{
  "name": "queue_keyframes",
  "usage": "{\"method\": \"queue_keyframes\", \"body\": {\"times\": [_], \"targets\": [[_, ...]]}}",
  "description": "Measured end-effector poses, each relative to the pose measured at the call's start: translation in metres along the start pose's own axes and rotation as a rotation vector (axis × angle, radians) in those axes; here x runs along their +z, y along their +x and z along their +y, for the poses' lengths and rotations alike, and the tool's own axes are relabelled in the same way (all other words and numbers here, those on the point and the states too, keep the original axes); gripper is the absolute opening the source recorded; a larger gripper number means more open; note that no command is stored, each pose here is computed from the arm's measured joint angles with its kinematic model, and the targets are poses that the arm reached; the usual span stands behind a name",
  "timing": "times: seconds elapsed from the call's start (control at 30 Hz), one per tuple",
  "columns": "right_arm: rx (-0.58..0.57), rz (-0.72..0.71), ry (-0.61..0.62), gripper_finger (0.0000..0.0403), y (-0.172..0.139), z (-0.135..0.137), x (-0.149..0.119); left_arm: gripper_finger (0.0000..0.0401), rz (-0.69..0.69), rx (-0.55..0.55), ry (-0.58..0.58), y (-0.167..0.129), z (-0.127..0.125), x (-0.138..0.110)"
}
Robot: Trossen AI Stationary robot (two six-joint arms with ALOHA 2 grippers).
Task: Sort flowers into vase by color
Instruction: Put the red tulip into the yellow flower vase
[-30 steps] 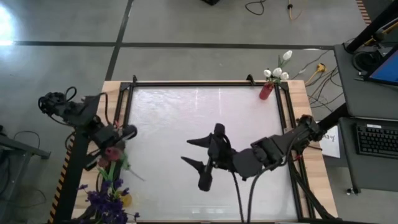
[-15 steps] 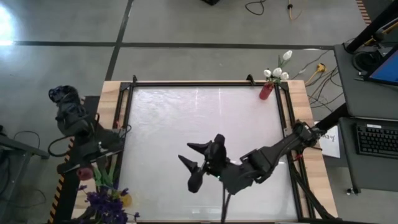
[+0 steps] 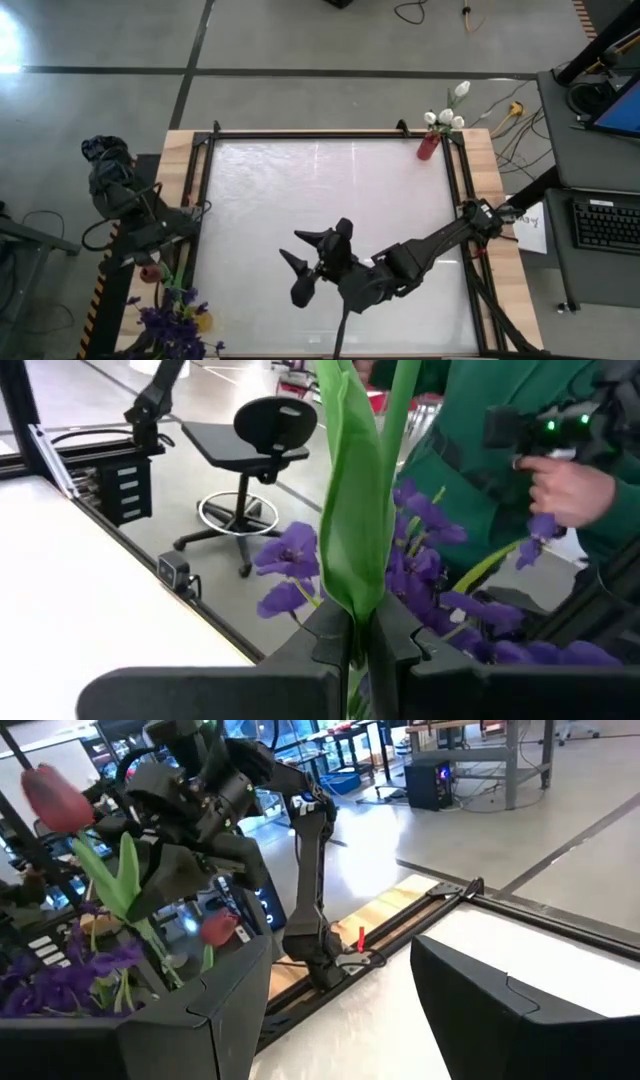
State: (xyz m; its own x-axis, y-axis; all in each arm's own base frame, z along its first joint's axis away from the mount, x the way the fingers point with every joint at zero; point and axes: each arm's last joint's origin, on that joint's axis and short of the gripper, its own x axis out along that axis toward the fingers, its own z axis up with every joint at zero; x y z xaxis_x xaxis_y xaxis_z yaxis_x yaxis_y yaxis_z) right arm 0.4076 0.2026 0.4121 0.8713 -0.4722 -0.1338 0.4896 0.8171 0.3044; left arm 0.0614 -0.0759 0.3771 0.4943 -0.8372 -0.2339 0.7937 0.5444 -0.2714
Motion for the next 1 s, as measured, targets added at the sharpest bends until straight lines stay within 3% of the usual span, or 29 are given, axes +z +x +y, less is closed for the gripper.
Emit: {"method": "queue_keyframes", "body": {"times": [0.33,0.5,0.77,1.0], "targets": [[-0.001,-0.01,0.007,0.0233,-0.004,-0.005,0.013,0.0,-0.091,-0.063,0.014,-0.013,-0.006,-0.001],[-0.017,-0.013,0.002,0.0232,-0.004,-0.006,0.012,0.0,-0.177,-0.2,0.049,0.007,-0.006,-0.012],[-0.029,-0.018,0.004,0.0231,-0.003,-0.007,0.013,0.0,-0.097,-0.223,-0.05,0.024,-0.002,-0.035],[-0.031,-0.019,0.009,0.0229,-0.002,-0.008,0.013,0.0,-0.087,-0.236,0.001,0.031,-0.002,-0.04]]}}
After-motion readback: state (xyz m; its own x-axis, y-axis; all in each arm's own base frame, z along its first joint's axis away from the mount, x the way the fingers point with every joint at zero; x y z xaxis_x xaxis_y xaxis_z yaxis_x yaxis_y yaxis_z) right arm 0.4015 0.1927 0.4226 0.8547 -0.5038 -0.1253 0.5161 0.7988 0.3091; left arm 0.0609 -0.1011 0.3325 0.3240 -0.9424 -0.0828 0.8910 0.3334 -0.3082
